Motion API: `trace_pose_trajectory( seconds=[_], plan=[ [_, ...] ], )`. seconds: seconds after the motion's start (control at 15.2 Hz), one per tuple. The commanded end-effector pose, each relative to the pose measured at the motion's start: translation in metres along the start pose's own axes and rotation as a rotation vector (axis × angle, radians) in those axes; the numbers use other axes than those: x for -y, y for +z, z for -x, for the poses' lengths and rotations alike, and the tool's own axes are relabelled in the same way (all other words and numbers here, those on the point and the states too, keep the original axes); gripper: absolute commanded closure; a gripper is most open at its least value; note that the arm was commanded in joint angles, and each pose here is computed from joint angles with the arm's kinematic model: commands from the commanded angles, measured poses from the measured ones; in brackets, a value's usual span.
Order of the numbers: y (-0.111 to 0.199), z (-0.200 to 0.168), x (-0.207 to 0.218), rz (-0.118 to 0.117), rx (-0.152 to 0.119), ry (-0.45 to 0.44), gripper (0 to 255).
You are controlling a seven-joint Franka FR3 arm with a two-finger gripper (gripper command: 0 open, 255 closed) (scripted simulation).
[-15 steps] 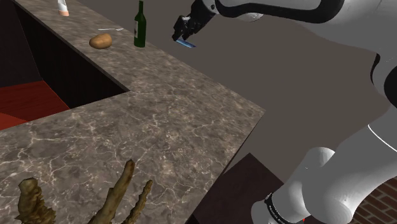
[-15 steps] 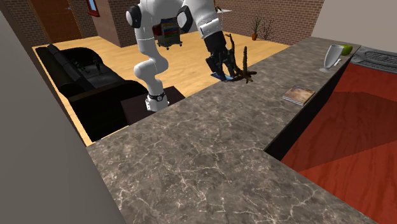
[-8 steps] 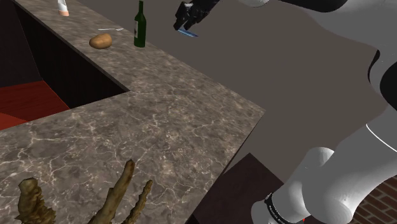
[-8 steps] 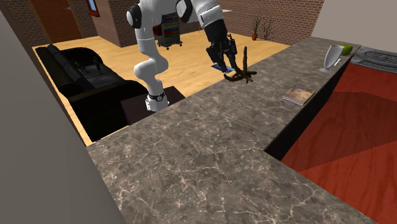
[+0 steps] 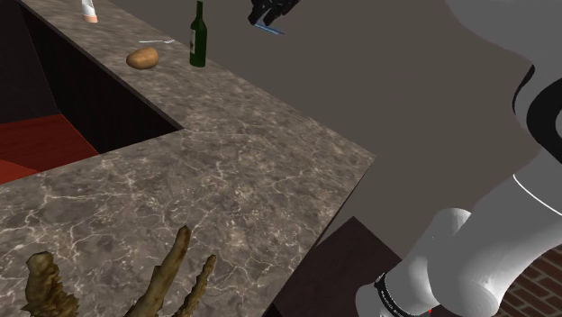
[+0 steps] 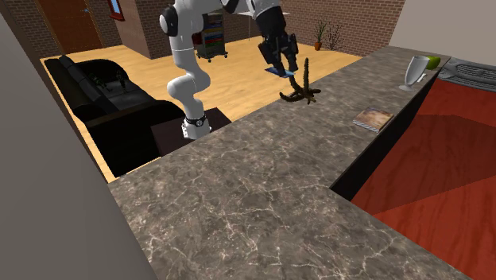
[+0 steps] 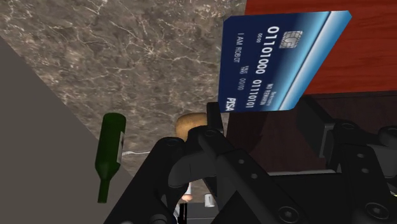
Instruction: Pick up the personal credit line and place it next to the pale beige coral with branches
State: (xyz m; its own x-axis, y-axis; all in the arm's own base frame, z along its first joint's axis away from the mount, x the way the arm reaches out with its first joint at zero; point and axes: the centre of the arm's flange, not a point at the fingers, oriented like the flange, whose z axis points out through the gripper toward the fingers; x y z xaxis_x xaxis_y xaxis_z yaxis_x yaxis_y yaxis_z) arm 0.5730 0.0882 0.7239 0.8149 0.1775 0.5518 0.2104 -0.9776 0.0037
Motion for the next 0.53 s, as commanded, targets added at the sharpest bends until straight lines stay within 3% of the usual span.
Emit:
trace_pose_trajectory(
  seconds=[0.0,0.26,0.46],
  plan=[
    [-0.009,-0.006,0.000,0.000,0.001,0.000,255],
    [-0.026,-0.017,0.000,0.000,0.001,0.000,255],
    [-0.041,0.005,0.030,0.000,0.001,0.000,255]
  ],
)
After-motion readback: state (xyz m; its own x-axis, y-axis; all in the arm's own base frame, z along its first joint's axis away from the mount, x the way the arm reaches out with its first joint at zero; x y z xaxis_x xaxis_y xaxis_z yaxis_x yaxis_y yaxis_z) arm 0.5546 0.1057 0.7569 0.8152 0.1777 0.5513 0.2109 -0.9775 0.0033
